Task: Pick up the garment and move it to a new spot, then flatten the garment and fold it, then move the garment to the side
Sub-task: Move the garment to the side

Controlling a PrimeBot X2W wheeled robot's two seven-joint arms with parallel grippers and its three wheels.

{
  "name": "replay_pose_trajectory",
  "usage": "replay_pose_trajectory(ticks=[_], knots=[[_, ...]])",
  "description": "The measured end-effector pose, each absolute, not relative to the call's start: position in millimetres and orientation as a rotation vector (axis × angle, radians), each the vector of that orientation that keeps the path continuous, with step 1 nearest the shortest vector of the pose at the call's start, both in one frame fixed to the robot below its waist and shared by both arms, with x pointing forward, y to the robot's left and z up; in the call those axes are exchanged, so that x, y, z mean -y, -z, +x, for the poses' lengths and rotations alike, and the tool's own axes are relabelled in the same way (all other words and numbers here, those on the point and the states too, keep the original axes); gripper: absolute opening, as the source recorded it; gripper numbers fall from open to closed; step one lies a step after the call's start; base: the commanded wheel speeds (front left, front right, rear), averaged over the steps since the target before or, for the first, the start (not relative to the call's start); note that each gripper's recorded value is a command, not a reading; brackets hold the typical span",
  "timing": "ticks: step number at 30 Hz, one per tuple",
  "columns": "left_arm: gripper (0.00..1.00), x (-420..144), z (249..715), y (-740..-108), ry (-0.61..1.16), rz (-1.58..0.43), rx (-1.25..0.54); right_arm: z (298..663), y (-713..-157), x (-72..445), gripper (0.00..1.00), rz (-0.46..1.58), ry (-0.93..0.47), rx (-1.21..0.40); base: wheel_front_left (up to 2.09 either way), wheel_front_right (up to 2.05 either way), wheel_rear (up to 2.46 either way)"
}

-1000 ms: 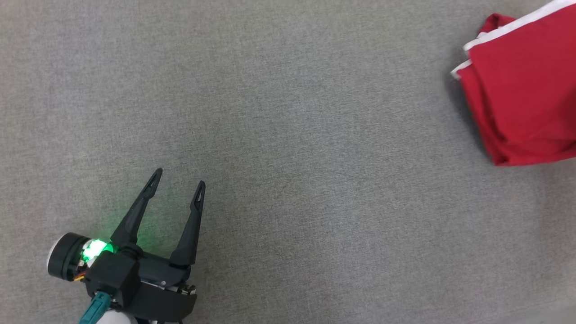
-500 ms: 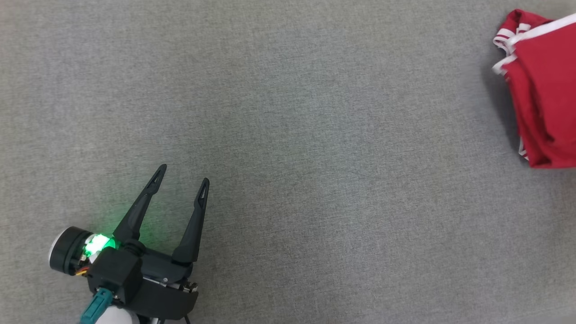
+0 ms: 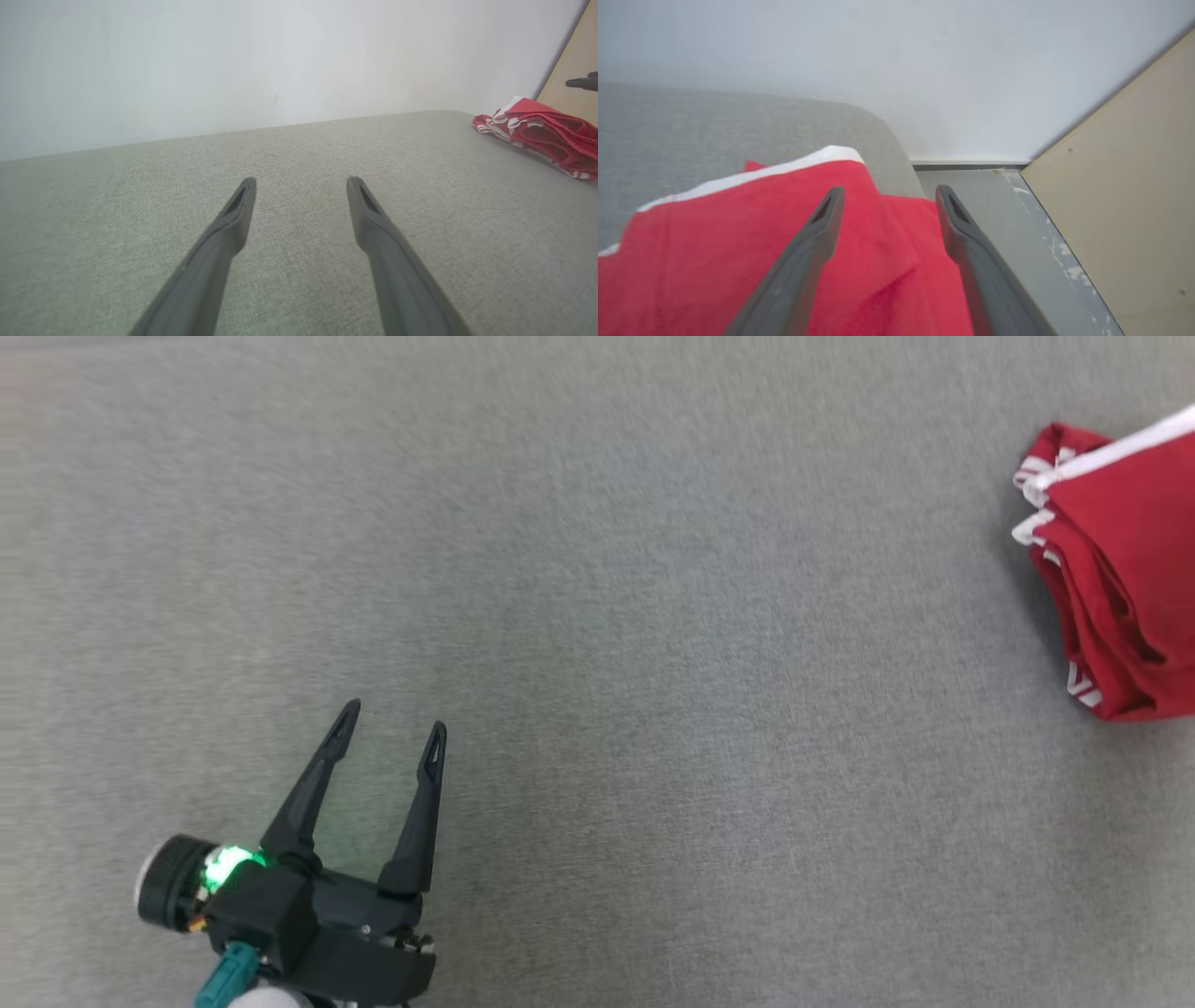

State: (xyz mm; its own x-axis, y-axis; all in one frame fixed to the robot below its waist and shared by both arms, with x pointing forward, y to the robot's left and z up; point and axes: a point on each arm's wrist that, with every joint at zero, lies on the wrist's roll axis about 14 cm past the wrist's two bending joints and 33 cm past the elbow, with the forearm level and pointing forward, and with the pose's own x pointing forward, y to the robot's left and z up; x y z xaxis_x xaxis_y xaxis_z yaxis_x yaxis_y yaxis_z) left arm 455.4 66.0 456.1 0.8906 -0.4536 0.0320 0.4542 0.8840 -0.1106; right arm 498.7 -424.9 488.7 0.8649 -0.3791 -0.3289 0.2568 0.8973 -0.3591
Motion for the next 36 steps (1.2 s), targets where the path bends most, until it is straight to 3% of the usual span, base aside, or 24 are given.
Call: replay_pose_trajectory(ticks=[10, 21, 36], knots=[[1.0, -95.4, 427.8, -476.7, 0.34, -0.123, 0.02, 514.2, -511.0, 289.9, 1.0, -0.205, 0.031, -0.164, 0.0, 0.0, 0.0], [1.0, -129.9, 400.6, -504.1, 0.193, -0.15, 0.076, 481.7, -521.8, 169.3, 1.0, -0.099, -0.254, 0.031, 0.0, 0.0, 0.0], [1.0, -151.9, 359.6, -520.1, 0.087, -0.183, 0.12, 401.0, -559.1, 123.8, 1.0, 0.044, -0.289, 0.217, 0.0, 0.0, 0.0]])
